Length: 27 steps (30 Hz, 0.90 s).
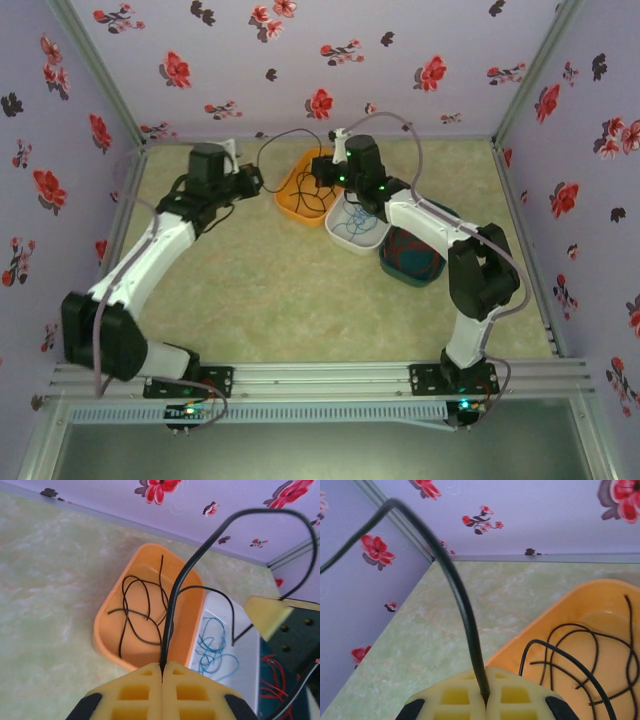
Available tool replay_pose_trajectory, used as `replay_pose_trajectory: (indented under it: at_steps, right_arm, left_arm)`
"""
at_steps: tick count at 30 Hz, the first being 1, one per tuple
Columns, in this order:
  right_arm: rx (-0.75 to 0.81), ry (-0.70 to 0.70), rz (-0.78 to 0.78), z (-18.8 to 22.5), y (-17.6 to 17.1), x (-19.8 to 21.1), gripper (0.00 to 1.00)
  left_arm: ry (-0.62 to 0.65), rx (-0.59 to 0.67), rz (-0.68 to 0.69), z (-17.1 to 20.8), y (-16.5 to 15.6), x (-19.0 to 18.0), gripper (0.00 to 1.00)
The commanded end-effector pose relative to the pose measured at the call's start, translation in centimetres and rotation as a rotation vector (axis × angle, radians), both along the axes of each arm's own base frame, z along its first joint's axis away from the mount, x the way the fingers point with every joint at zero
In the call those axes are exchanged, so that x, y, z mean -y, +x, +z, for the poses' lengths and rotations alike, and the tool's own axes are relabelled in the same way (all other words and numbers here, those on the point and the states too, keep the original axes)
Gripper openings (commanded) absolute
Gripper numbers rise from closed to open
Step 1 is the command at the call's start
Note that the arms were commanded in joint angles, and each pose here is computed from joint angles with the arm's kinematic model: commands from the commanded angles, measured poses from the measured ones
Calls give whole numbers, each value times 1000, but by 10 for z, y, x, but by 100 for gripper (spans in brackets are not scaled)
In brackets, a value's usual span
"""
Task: Untangle the cables
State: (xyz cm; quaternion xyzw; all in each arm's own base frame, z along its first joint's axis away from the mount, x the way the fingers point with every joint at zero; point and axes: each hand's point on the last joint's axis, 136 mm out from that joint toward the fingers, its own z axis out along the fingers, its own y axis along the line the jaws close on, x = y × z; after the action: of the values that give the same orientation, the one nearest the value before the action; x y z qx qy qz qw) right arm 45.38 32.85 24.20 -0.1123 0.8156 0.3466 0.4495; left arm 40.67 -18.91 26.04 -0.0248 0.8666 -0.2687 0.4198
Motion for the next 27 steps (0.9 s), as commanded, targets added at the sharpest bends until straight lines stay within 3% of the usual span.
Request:
replay_pose_trajectory:
  at_steps: [1,7,15,27]
  right_arm:
    - [-128,-21,-15,-29,12,8,0]
    - [-194,-19,1,-54,39,8,0]
    - [-231,-26,-2,-81,65,2,0]
    - [-312,-73,-6,-123,87,-9,3]
  left_arm:
    - [111,40,47,-9,34,9,0]
    - [200,-21,75,-55,74,31,0]
    - [307,-100,109,-107,101,36,0]
    - [398,-212,80,-159,93,46,0]
